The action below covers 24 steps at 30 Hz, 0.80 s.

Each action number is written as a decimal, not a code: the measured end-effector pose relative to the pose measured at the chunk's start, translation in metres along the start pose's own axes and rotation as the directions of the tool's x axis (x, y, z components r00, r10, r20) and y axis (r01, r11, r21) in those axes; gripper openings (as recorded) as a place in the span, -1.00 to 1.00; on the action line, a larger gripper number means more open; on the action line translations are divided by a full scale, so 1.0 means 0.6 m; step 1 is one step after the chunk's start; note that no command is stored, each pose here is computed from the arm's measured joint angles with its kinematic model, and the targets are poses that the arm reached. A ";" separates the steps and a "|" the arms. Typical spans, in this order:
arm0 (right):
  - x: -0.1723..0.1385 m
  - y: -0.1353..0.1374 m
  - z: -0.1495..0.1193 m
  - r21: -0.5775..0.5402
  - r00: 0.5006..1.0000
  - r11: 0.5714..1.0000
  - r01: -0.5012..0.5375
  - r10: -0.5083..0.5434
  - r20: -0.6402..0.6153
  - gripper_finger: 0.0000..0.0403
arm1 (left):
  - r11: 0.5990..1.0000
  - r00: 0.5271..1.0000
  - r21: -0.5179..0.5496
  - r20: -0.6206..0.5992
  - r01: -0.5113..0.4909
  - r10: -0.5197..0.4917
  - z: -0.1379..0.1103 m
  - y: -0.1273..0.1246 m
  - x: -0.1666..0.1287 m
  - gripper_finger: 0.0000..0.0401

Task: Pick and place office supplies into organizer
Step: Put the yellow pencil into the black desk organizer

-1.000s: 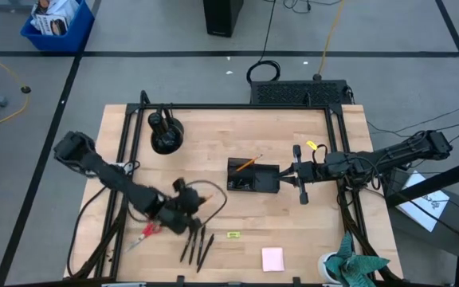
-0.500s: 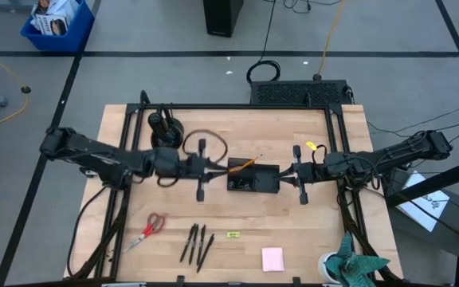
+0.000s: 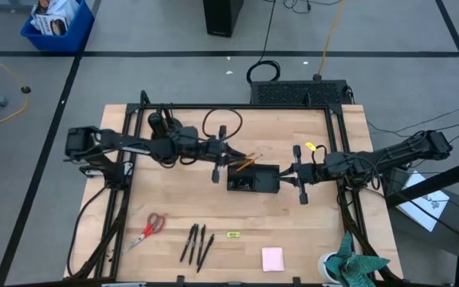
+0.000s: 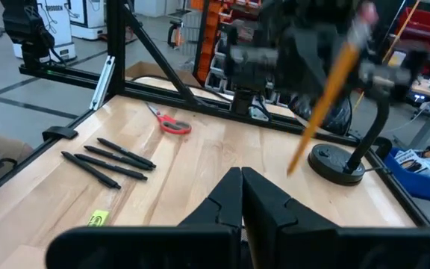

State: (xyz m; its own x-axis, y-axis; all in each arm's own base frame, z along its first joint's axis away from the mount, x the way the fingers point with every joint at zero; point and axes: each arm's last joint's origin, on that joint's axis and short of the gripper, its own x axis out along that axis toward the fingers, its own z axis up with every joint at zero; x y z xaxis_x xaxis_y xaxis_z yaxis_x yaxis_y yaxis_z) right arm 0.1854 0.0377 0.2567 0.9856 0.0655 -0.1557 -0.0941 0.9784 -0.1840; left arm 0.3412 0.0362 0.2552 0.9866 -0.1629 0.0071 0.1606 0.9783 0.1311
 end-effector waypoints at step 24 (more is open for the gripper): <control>0.000 0.000 0.000 -0.052 1.000 0.999 0.000 0.000 0.001 -1.00 | 0.989 0.997 -0.145 -0.077 -0.018 0.007 -0.145 0.044 0.039 -0.92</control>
State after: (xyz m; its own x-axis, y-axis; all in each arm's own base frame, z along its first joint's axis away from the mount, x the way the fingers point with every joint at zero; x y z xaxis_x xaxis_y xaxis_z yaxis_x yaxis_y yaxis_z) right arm 0.1854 0.0377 0.2568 0.9857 0.0655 -0.1551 -0.1010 0.9670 -0.2338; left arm 0.3709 0.0691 0.1724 0.9869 -0.1461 -0.0681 0.1454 0.9893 -0.0143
